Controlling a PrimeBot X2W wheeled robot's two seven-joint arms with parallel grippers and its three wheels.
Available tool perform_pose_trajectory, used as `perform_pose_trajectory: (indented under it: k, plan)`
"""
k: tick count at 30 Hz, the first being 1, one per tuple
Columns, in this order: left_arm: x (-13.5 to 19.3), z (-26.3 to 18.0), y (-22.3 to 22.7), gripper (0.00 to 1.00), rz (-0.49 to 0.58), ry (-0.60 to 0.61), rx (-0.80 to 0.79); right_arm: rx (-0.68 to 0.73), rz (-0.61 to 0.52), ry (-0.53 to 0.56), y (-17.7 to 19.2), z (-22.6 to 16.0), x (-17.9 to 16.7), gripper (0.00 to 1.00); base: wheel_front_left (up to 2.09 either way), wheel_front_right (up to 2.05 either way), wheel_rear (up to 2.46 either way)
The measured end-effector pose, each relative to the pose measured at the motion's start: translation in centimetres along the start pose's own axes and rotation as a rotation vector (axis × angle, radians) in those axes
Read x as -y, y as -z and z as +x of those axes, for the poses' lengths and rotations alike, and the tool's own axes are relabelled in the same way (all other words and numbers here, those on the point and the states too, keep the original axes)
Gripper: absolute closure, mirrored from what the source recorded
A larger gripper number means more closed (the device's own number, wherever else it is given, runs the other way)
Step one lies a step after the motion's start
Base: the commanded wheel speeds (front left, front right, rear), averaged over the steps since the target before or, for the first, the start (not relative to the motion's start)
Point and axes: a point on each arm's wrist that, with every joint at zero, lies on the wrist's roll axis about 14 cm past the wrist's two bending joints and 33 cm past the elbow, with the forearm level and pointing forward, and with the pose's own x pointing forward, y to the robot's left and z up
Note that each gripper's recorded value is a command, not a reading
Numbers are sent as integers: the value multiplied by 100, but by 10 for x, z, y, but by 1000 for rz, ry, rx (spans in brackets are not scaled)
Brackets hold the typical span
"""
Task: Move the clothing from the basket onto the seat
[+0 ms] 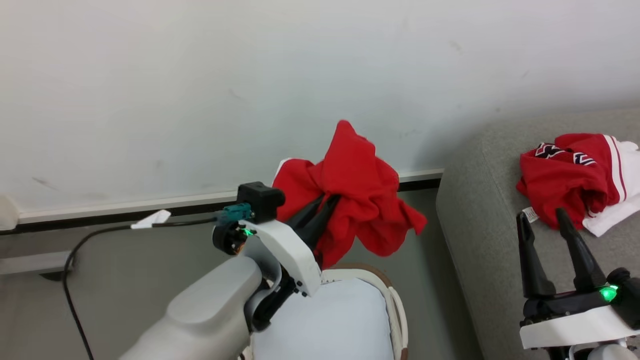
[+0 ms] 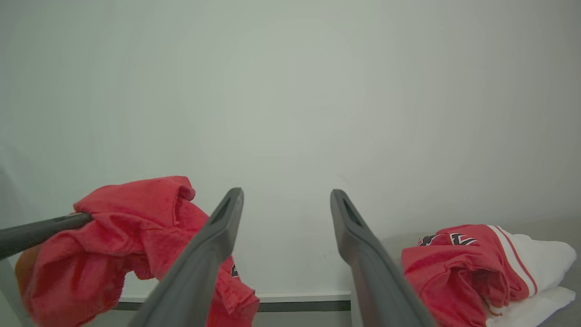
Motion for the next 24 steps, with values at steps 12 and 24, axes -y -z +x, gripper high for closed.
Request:
perform_pose_trajectory:
  k: [12, 24]
  plan:
    - [13, -20, -48, 100, 50, -3, 105, -36, 43, -65, 13, -7, -29, 0, 0, 0, 0]
    - [34, -30, -49, 100, 41, 21, 107, -109, 2, -204, 30, -12, -62, 0, 0, 0, 0]
